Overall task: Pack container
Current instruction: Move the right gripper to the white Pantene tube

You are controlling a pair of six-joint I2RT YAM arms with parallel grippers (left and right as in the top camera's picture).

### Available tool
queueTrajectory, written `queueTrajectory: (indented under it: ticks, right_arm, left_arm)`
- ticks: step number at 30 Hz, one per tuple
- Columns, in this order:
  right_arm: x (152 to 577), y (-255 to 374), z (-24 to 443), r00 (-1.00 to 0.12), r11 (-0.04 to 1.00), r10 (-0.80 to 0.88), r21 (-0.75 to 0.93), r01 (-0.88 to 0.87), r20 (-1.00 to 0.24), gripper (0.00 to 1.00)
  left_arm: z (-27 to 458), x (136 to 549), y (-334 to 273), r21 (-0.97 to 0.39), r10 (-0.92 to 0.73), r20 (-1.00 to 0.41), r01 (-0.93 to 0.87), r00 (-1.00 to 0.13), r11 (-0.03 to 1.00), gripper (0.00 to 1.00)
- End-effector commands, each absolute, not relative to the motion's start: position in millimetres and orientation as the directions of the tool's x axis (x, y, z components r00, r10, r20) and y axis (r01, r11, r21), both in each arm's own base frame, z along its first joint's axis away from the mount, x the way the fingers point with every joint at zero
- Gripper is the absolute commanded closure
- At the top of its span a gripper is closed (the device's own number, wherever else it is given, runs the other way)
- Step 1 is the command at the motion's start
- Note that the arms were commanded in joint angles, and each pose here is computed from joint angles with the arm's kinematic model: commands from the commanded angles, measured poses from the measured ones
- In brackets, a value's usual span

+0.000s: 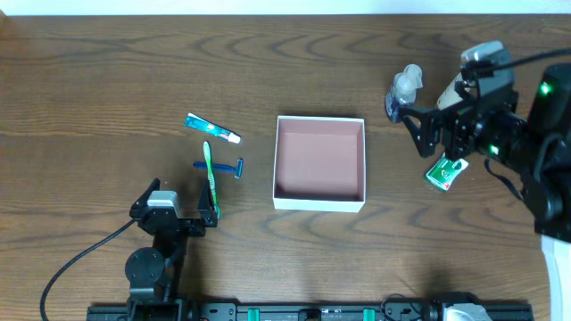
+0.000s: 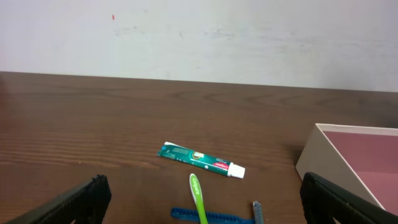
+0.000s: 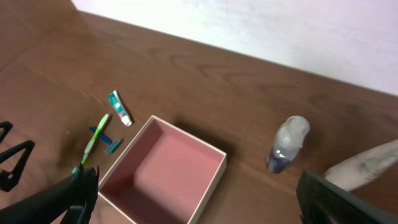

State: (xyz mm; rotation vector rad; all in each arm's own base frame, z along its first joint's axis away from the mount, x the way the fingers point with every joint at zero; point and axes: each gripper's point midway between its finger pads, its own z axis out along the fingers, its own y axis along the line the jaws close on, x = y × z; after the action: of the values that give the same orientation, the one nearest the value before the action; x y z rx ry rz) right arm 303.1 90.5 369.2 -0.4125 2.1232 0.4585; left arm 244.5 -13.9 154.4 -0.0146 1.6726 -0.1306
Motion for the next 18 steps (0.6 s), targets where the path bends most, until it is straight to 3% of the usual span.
queueTrajectory:
  ticks: [1, 5, 18]
  right_arm:
    - [315.4, 85.9, 362.1, -0.586, 0.894, -0.073, 0.207, -0.398, -0.807, 0.01]
    - [332.6, 42.2, 349.3, -0.656, 0.971, 0.107, 0.221, -0.092, -0.747, 0.01]
    - [387.7, -71.2, 323.0, -0.695, 0.908, 0.419, 0.261, 0.328, -0.584, 0.01]
  left_arm:
    - [138.9, 243.7, -15.5, -0.086, -0.074, -0.986, 0.076, -0.152, 0.993, 0.02]
    - [138.9, 243.7, -15.5, -0.086, -0.074, -0.986, 0.076, -0.152, 0.993, 0.02]
    - [138.9, 243.7, -15.5, -0.086, -0.074, -0.986, 0.076, -0.152, 0.993, 0.02]
